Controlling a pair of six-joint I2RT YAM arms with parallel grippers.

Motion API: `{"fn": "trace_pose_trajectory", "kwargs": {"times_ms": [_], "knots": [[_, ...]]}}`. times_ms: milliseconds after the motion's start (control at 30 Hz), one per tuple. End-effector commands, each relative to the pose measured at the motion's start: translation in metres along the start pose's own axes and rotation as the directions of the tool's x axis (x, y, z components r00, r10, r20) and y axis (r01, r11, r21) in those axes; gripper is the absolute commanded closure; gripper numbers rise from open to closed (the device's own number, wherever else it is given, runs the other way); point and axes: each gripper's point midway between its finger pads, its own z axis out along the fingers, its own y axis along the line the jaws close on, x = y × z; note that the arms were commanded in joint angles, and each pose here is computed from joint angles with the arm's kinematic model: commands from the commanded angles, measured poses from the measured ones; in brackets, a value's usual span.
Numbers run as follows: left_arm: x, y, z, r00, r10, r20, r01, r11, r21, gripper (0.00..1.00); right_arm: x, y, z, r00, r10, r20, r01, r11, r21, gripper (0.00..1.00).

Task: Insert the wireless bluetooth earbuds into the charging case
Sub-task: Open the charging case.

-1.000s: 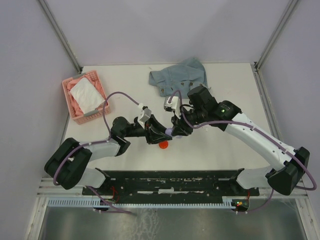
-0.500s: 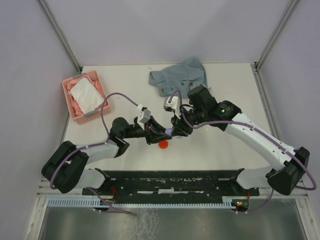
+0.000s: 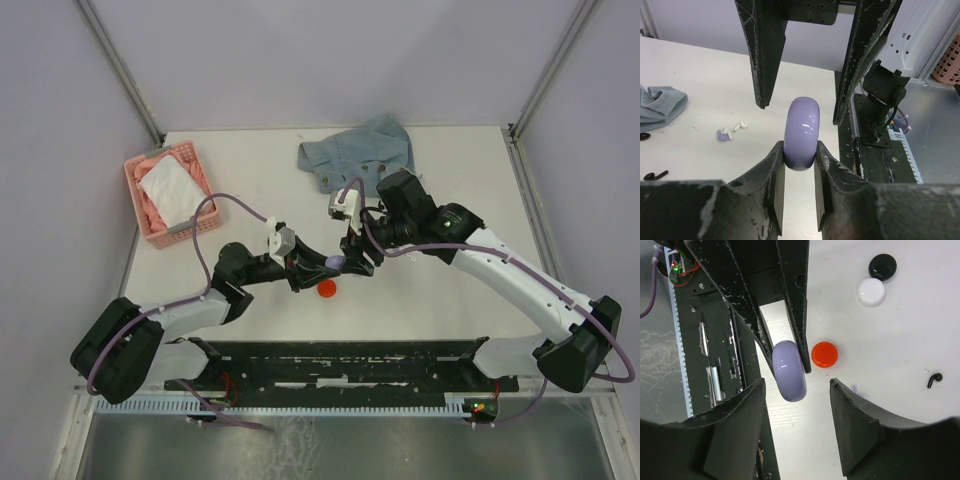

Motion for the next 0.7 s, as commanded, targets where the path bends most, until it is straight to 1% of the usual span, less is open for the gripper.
{"fn": "trace_pose_trajectory", "kwargs": {"times_ms": [0, 333, 667], "knots": [[-0.008, -0.001, 0.0, 0.996, 0.09, 0.025, -0.09, 0.996, -0.006, 0.97, -0.018, -0.005, -0.007, 0.997, -0.029, 0.069, 0.027, 0.999, 0.037, 0.38], [-0.011, -0.008, -0.002, 0.991, 0.126, 0.034, -0.126, 0.992, 0.01, 0.97, -0.017, -0.011, -0.005, 0.997, -0.024, 0.068, 0.019, 0.997, 0.07, 0.37], [-0.001, -0.009, -0.004, 0.986, 0.168, -0.014, -0.168, 0.986, 0.004, 0.97, -0.026, -0.018, -0.02, 0.995, -0.044, 0.094, 0.029, 0.988, 0.152, 0.36]]}}
